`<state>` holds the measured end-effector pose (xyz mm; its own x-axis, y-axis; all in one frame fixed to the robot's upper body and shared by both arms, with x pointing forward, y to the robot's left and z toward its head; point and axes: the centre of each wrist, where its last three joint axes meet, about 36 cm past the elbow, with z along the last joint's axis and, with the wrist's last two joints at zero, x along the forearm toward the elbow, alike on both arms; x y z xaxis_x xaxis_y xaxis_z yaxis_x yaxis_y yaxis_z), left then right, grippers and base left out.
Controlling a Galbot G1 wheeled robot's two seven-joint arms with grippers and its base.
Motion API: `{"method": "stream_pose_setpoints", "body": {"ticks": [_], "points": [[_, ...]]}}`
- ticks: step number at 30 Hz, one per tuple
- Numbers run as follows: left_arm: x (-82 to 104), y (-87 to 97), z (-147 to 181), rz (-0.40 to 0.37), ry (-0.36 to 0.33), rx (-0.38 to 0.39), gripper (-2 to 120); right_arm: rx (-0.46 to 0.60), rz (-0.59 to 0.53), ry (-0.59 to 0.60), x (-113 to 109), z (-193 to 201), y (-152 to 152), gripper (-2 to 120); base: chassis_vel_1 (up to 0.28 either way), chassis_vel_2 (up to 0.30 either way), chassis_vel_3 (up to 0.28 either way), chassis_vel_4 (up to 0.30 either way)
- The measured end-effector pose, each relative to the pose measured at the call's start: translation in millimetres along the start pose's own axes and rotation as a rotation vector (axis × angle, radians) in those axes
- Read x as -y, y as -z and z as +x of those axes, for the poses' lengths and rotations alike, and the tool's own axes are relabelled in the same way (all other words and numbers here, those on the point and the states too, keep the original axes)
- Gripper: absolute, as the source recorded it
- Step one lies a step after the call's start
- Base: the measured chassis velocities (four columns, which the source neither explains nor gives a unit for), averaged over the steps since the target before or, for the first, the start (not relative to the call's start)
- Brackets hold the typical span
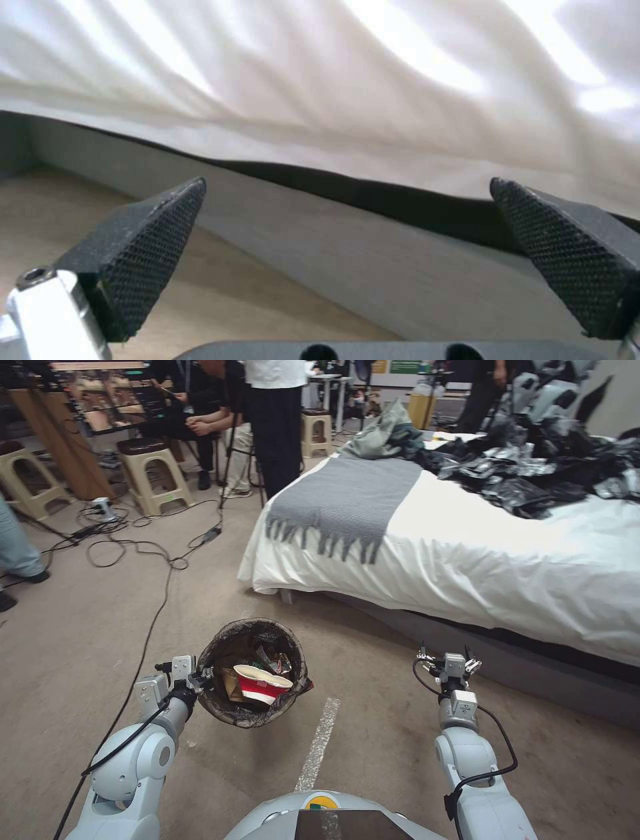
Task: Pick up the trash bin, then pick up the garbage from the floor and place it into the trash bin.
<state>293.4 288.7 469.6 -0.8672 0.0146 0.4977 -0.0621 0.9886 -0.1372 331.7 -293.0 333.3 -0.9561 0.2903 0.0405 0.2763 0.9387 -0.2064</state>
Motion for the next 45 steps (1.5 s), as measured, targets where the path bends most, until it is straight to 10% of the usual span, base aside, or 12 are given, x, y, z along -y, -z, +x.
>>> {"method": "stream_pose_setpoints", "body": {"ticks": [45], "points": [[-5.1, 7.8, -1, 0.006, -0.02, -0.001, 0, -0.015, -0.003, 0.031, -15, 2, 2, 100, 0.106, 0.106, 0.105, 0.108]]}}
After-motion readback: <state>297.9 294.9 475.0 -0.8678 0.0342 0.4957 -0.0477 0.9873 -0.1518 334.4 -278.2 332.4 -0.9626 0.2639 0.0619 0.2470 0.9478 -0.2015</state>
